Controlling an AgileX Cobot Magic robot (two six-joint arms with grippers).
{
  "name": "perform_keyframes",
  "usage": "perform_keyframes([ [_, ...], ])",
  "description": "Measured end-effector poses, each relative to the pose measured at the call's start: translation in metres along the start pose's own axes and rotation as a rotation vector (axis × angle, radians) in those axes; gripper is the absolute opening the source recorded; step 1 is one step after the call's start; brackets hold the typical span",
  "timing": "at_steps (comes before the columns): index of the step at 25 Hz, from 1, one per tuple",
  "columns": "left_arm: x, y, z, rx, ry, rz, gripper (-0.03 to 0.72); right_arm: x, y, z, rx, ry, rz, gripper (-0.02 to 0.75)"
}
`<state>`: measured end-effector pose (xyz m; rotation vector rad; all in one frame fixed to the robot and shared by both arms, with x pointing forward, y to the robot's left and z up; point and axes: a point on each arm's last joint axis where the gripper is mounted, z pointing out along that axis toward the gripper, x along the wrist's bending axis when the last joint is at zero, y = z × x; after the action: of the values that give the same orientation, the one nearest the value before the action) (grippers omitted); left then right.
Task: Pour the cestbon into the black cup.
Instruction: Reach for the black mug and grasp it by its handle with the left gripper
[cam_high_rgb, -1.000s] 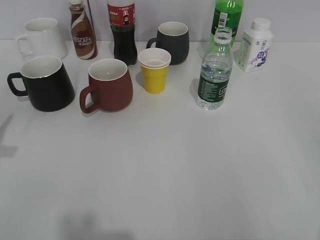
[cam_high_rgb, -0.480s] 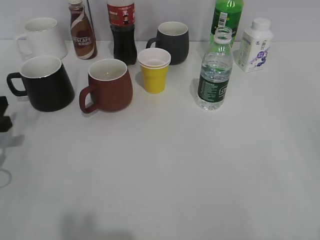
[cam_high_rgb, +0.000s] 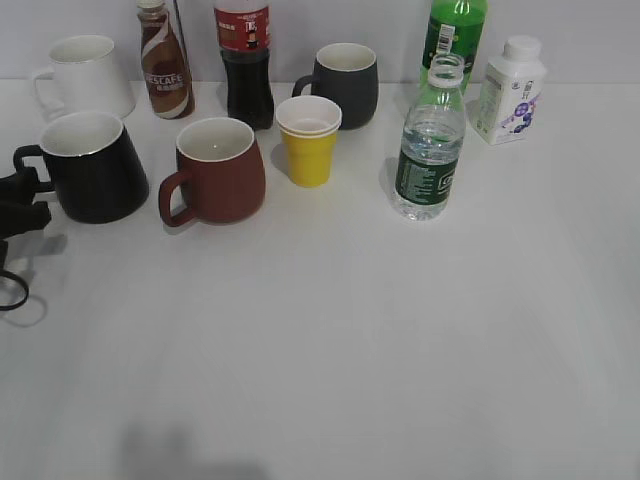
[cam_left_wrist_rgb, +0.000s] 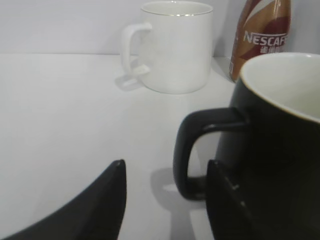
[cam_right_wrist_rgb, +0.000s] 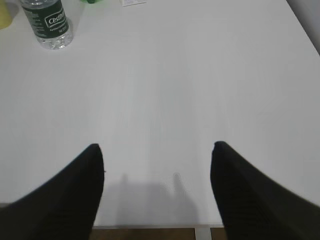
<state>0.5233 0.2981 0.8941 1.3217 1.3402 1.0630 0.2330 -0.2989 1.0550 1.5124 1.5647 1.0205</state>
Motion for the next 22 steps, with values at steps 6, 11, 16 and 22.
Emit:
perform_keyframes([
  [6,0.0,-0.002,0.017,-0.011,-0.007,0.003,0.392,0.0,0.0,0.0,0.0,0.0,0.0,0.501],
  [11,-0.001,-0.001,0.039,-0.03,-0.029,0.013,0.335,0.0,0.0,0.0,0.0,0.0,0.0,0.501],
  [16,-0.003,0.002,0.046,-0.038,-0.054,0.035,0.05,0.001,0.0,0.0,-0.001,0.013,-0.01,0.493],
  [22,-0.006,0.012,0.034,-0.033,-0.075,0.056,0.032,0.011,0.033,0.01,-0.153,0.1,-0.136,0.482],
])
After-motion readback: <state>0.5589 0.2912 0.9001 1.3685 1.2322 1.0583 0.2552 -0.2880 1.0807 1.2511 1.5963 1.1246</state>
